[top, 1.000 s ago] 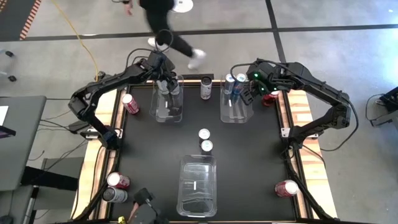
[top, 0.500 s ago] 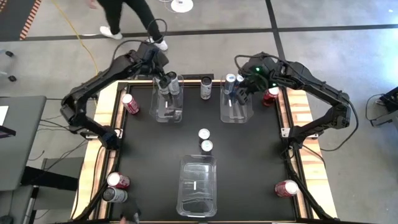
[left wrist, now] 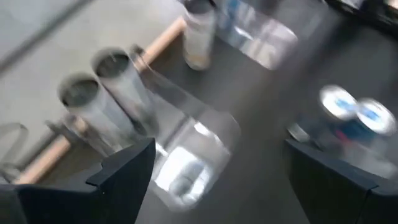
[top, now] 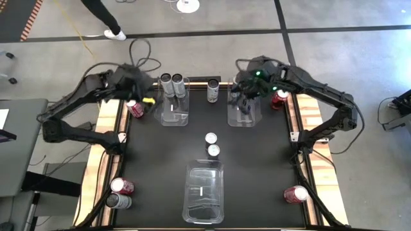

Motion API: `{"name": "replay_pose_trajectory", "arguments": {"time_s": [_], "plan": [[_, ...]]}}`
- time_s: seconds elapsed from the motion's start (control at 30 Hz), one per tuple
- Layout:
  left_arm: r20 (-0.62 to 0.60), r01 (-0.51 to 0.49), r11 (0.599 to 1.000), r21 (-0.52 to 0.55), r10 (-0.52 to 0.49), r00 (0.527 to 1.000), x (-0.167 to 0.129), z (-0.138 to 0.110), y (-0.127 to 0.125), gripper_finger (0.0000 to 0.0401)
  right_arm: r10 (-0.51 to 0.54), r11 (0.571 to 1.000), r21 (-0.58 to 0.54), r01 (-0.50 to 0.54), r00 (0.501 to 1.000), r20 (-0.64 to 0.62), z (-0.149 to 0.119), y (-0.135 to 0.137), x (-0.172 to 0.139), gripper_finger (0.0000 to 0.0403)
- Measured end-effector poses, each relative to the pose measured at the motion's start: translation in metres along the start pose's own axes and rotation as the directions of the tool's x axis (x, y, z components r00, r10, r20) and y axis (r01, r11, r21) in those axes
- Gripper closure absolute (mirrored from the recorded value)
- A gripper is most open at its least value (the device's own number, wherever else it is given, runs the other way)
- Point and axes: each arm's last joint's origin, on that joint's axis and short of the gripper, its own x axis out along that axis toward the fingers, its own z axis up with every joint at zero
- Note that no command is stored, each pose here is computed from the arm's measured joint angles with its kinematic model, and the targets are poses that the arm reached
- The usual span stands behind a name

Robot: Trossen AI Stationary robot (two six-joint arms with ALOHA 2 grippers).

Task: Sort soda cans
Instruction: Put the bottom white soda can into the top left transparent bin

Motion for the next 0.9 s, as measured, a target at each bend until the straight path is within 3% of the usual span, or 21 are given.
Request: {"name": "replay_pose_trajectory", "arguments": {"time_s": [0.17,0.43,0.57,0.7,0.9], "plan": [[-0.122,0.098,0.995,-0.018,-0.100,0.988,-0.022,-0.028,-0.024,0.0073,0.036,0.993,-0.118,-0.031,0.999,0.034,0.007,0.007,0.020,0.0093],[-0.324,0.103,0.987,-0.124,-0.138,0.936,-0.030,-0.053,-0.048,0.0109,0.014,0.995,-0.097,-0.006,0.996,0.088,0.015,-0.010,0.033,0.0093],[-0.476,0.084,0.967,-0.241,-0.193,0.858,-0.030,-0.064,-0.060,0.0113,0.010,0.996,-0.085,0.000,0.993,0.114,0.018,-0.015,0.032,0.0093],[-0.560,0.091,0.916,-0.390,-0.315,0.766,-0.036,-0.073,-0.073,0.0113,0.007,0.997,-0.072,0.002,0.993,0.120,0.018,-0.016,0.032,0.0093],[-0.654,-0.001,0.881,-0.473,-0.350,0.671,-0.051,-0.091,-0.093,0.0113,0.009,0.995,-0.098,0.004,0.992,0.127,0.019,-0.016,0.035,0.0093]]}}
